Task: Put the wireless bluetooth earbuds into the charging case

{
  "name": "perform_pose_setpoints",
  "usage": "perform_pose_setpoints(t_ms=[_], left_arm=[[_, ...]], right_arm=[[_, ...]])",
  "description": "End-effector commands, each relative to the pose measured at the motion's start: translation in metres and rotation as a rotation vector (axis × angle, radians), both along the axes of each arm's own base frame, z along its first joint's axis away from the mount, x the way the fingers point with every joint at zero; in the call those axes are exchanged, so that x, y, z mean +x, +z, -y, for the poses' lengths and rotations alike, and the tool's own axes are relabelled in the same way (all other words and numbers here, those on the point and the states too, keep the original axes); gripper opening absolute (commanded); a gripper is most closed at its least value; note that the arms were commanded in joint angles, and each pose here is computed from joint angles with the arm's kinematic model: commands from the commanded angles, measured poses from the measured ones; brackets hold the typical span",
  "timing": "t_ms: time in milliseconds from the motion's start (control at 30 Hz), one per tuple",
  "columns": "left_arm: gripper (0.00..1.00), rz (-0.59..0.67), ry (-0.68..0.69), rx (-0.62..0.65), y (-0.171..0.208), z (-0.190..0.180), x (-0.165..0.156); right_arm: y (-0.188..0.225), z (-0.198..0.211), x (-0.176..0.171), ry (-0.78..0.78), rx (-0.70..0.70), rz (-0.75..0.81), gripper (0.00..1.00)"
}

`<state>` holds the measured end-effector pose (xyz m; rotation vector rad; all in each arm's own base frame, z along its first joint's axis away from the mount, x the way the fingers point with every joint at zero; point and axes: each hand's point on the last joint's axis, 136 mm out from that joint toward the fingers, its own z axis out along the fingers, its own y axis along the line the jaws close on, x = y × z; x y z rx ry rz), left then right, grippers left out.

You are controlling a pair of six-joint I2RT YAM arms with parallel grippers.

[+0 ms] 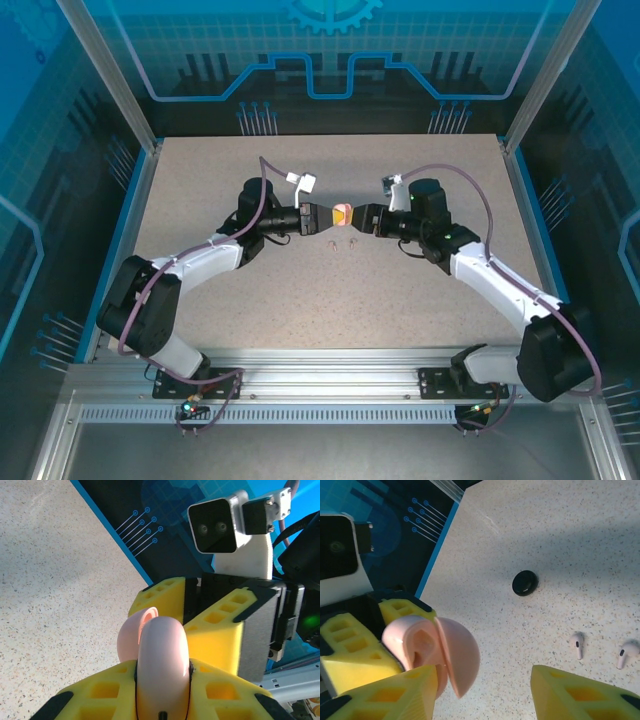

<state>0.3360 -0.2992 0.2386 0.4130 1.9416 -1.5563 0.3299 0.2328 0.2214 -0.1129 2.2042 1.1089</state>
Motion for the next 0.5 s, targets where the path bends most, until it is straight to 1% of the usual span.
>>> perform_pose_setpoints(t_ms=[0,467], left_arm=[[0.0,0.036,-0.003,-0.01,0.008,-0.002,-0.003],[0.0,0.035,0.001,-0.011,0.008,-0.001,-0.001]], right_arm=[[0.003,-0.004,0.003,-0.002,-0.005,0.001,0.51],[-0.006,-0.015,0.004,0.025,-0.015,-0.022,0.47]])
